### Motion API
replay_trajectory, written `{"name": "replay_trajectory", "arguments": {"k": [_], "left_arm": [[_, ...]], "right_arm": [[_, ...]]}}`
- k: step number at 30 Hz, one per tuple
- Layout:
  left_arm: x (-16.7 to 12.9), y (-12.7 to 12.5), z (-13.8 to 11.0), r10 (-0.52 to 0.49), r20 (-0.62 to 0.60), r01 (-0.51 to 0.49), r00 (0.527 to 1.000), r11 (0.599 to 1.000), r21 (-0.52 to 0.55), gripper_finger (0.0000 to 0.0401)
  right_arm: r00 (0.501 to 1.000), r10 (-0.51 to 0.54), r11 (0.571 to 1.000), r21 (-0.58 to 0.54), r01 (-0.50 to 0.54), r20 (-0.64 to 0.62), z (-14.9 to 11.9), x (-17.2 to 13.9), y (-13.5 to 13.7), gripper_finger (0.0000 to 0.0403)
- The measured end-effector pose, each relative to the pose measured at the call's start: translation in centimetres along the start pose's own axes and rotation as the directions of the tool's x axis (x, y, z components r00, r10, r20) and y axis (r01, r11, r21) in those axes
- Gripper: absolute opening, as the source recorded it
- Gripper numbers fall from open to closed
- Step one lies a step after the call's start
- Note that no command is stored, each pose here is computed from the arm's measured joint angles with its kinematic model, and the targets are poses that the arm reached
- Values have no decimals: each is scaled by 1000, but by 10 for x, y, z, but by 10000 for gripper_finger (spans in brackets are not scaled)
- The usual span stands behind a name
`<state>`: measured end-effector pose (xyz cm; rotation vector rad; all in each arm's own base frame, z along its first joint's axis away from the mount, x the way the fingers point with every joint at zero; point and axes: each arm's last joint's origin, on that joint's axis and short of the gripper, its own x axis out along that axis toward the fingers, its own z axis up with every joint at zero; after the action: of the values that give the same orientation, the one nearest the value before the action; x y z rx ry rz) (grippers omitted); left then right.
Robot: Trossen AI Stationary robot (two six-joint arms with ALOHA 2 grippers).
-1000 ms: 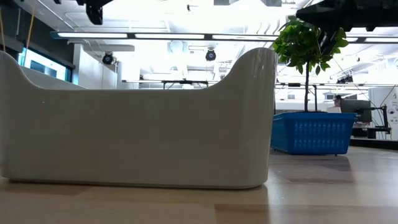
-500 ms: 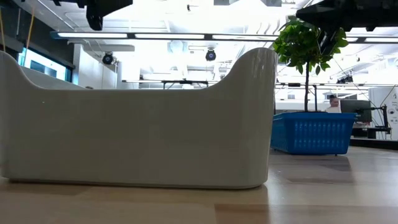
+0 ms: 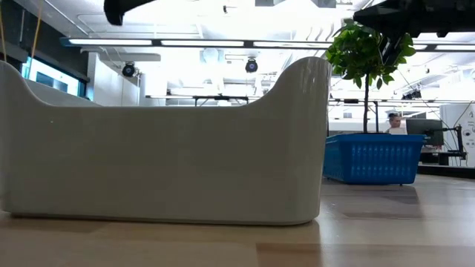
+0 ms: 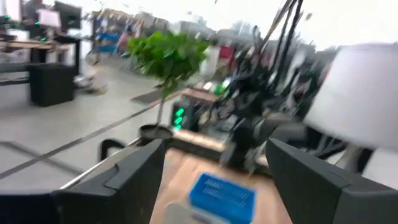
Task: Stack baskets by color
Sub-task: Stack the blue bin into the middle right blue basket
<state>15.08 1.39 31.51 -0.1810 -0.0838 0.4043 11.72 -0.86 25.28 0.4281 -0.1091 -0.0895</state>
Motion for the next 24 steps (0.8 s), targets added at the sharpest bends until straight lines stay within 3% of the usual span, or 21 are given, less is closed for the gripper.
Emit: {"name": "replay_trajectory", "arguments": {"k": [4,7,11,15,19,24], "left_arm": [[8,-2,25,132,-164,-118,978,989,92,267],[14,5,35,267,-333,-230,904,962,148,267],[23,28,31,410,-575,-382,708,907,176,267],[30,61,13,430,-774,-499,465,850,172,266],[42,91,-5,449,-857,-485,254,825,289,266],[58,119,-26,437,-895,-424,89,830,362,266]], "right_arm": [[1000,0,1000,0,0,0,0,0,0,0],[1000,0,1000,0,0,0,0,0,0,0],[1000,0,1000,0,0,-1,0,0,0,0],[1000,-2,1000,0,2,-5,-1,0,0,0],[1000,-3,1000,-2,3,-7,-1,0,0,0],[1000,-3,1000,-1,3,-8,-1,0,0,0]]}}
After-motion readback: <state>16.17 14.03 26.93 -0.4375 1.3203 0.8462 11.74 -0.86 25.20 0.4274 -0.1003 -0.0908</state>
